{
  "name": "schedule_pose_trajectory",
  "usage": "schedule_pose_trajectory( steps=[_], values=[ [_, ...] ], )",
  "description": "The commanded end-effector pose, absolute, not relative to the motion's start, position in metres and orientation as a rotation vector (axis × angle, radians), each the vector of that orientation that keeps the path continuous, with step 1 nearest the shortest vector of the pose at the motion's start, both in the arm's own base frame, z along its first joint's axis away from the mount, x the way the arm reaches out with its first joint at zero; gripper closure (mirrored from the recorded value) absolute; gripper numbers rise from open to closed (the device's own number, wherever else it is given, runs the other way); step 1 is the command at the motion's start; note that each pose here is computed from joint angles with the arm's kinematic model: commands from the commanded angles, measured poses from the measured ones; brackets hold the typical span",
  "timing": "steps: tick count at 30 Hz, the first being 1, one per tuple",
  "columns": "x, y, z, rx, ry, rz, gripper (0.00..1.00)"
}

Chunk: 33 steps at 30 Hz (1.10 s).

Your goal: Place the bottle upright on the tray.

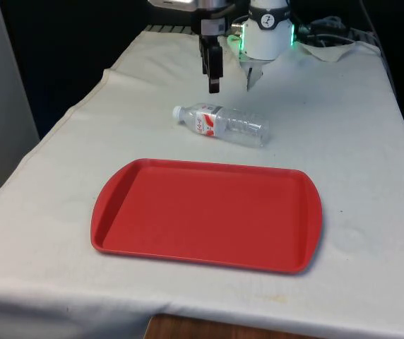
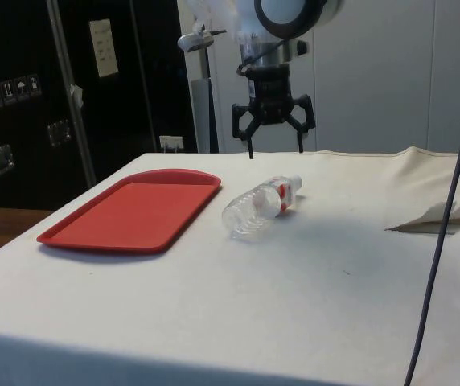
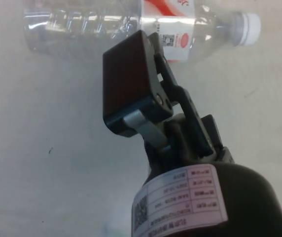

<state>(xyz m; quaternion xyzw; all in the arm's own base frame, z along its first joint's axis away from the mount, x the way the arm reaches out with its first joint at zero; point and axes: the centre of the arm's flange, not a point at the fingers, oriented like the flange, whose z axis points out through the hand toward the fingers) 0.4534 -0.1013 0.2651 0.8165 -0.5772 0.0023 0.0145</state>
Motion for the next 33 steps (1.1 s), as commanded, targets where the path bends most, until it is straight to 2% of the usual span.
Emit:
schedule_pose_trajectory(
  steps=[1, 33],
  values=[
    [0.4544, -0.1042, 0.2645, 2.531, -1.806, 0.027, 0.00],
    [0.4528, -0.1071, 0.2681, 2.466, -2.050, -0.040, 0.00]
  ],
)
